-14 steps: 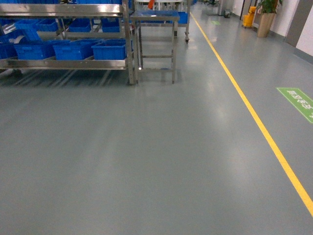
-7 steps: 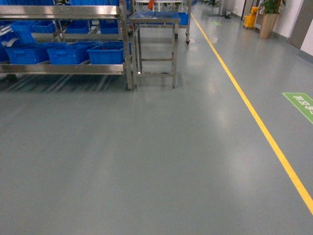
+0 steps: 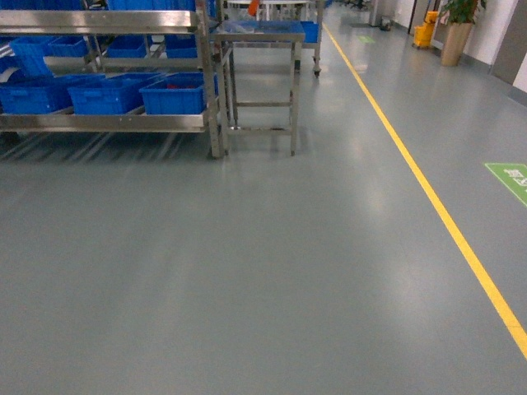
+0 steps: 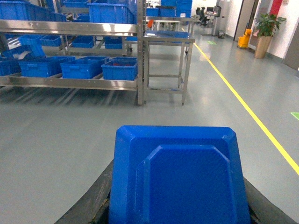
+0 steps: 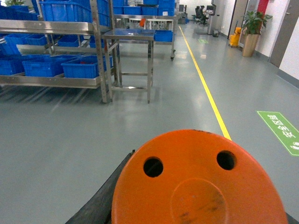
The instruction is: Sort blue parts and orange caps into right shelf containers
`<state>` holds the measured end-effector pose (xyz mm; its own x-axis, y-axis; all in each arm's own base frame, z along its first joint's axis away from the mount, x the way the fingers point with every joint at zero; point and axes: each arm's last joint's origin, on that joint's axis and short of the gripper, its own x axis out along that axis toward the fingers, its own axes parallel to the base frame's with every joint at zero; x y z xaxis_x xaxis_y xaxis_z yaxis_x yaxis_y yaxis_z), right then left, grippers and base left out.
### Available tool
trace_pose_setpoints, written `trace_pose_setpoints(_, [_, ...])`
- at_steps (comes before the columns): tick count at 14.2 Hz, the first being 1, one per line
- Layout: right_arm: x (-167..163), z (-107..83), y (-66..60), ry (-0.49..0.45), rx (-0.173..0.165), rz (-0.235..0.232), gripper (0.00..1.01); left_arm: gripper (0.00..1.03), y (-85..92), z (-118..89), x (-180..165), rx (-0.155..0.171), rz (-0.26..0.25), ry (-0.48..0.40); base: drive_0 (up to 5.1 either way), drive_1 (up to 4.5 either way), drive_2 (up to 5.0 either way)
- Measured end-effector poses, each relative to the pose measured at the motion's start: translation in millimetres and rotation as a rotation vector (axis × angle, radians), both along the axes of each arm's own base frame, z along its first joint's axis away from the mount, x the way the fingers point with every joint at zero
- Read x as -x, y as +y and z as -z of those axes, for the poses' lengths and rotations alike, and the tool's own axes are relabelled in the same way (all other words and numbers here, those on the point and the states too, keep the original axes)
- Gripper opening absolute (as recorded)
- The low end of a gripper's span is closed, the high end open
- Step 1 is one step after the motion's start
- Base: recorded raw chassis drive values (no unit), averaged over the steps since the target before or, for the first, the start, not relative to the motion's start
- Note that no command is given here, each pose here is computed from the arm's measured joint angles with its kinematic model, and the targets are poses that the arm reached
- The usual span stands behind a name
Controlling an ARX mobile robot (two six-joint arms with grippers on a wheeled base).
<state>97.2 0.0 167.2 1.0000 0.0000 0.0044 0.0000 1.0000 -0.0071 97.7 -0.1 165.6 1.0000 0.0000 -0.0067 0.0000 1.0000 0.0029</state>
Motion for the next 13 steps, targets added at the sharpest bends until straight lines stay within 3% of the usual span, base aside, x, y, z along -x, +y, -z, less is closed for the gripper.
trace_pose_setpoints(13, [0.0, 0.2, 0.0, 0.002, 0.000, 0.000, 0.45, 0.43, 0.0, 0.1, 0.0, 0.000, 0.001, 0.001, 0.0, 4.30, -4.3])
